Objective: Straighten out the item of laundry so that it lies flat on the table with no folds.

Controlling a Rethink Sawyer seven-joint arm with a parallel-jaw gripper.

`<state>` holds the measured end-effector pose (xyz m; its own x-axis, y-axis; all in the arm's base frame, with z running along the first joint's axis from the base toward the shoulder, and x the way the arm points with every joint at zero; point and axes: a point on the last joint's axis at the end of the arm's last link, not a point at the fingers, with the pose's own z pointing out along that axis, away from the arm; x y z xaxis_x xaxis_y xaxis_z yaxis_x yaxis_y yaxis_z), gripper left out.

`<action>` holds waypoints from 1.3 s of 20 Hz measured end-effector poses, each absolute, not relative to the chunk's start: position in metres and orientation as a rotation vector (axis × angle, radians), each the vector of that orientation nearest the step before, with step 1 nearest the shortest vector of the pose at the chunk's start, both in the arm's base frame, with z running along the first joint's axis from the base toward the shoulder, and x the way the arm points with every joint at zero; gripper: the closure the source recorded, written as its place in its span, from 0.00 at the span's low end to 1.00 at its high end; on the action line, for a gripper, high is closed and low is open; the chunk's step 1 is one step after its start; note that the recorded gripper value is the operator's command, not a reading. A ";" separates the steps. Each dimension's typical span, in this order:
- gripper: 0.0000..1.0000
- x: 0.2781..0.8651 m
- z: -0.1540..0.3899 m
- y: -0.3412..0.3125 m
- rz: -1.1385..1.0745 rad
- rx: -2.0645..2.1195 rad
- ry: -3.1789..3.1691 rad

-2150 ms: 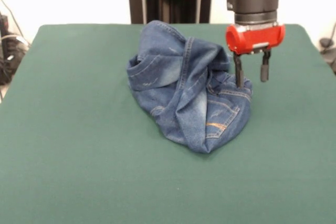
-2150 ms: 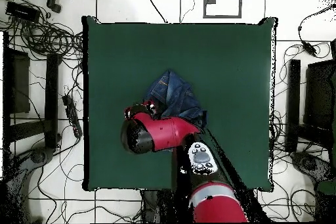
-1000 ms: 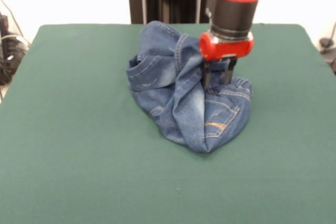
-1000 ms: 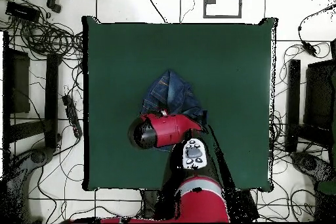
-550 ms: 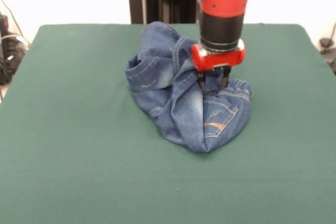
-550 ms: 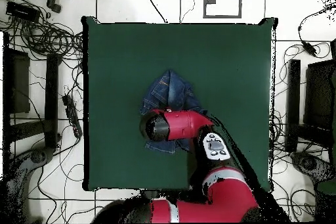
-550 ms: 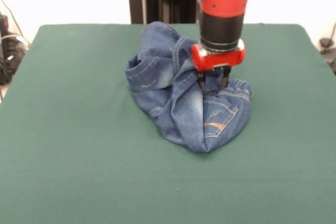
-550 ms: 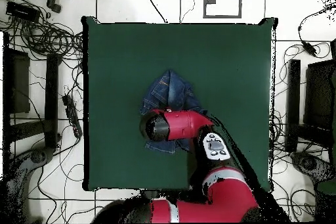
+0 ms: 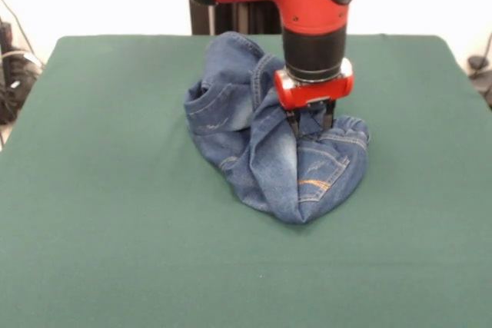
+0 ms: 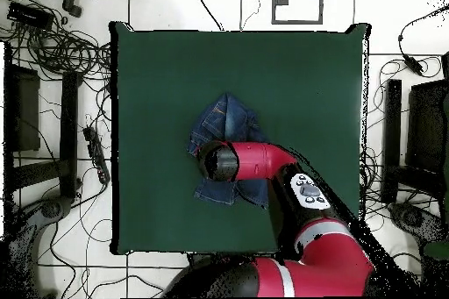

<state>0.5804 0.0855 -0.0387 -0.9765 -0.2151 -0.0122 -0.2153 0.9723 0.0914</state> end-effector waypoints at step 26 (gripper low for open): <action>1.00 0.588 -0.038 0.084 0.167 -0.340 3.175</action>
<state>0.5885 0.0838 -0.0382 -0.9758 -0.2140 0.0444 -0.2082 0.9720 0.1094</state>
